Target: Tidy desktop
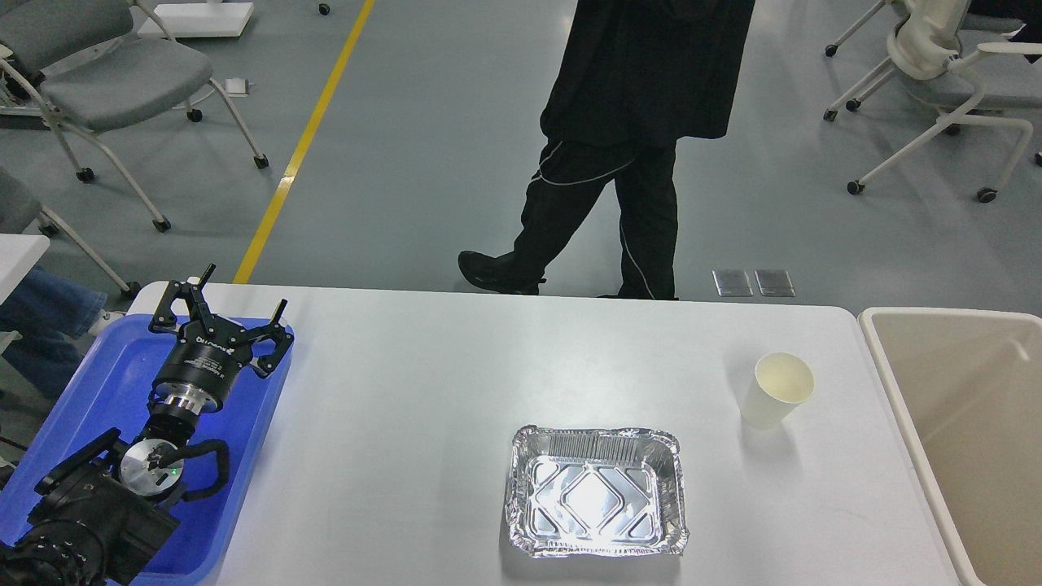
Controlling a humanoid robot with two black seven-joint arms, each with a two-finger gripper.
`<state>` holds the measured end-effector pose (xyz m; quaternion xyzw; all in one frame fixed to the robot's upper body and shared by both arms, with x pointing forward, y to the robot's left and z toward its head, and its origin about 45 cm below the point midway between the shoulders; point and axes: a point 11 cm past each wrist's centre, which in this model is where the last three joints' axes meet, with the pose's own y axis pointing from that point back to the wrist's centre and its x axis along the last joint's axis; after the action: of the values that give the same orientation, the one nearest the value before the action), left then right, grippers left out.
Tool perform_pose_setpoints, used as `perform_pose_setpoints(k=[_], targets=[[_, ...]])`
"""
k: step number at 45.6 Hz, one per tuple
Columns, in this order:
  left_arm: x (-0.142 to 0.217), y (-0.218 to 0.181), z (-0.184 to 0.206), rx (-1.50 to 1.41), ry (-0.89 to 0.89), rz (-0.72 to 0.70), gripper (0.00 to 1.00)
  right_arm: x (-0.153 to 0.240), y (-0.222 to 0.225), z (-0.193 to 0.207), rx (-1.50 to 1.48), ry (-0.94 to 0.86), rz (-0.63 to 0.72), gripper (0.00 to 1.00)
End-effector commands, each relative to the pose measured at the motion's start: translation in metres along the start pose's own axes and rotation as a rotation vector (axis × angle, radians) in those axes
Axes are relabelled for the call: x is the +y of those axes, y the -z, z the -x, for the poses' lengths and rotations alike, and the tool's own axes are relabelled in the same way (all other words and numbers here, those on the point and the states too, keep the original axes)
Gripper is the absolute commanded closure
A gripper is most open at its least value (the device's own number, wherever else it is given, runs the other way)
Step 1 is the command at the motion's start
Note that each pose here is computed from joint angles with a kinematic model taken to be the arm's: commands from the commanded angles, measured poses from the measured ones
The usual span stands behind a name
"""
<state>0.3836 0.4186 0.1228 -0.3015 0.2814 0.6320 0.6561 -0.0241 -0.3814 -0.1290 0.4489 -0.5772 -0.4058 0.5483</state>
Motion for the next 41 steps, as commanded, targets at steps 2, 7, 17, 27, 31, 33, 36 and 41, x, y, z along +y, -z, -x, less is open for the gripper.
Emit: perform_pose_setpoints(k=[2,7,17,27,31,33,36,41], targets=[[-0.0001,-0.0003,0.0001,-0.001,0.001,-0.001,0.0,0.0,0.0008,0.0024,-0.001,0.008,-0.003,0.0],[0.0001,-0.0006,-0.0003,-0.001,-0.001,0.001,0.0,0.0001,0.0011,0.0036,-0.002,0.012,-0.003,0.0],[-0.0002,0.0003,0.0003,0.001,0.001,0.0,0.0,0.0,0.0002,0.0002,0.0,0.001,-0.001,0.0],[-0.0002,0.0003,0.0003,0.001,0.001,0.0,0.0,-0.0002,0.0026,-0.0021,-0.002,-0.01,-0.004,0.0],[-0.0002,0.0003,0.0003,0.001,0.001,0.0,0.0,-0.0001,0.0006,-0.0027,-0.002,-0.013,-0.001,0.0],[0.0001,0.0,-0.0001,0.0,0.0,0.002,0.0,-0.0001,0.0006,-0.0028,-0.003,-0.013,-0.001,0.0],[-0.0002,0.0003,0.0003,0.001,0.001,0.0,0.0,0.0,-0.0005,-0.0028,-0.005,-0.014,0.002,0.0],[0.0001,0.0001,-0.0001,0.0,0.0,0.0,0.0,0.0,-0.0014,-0.0029,-0.005,-0.015,0.004,0.0]])
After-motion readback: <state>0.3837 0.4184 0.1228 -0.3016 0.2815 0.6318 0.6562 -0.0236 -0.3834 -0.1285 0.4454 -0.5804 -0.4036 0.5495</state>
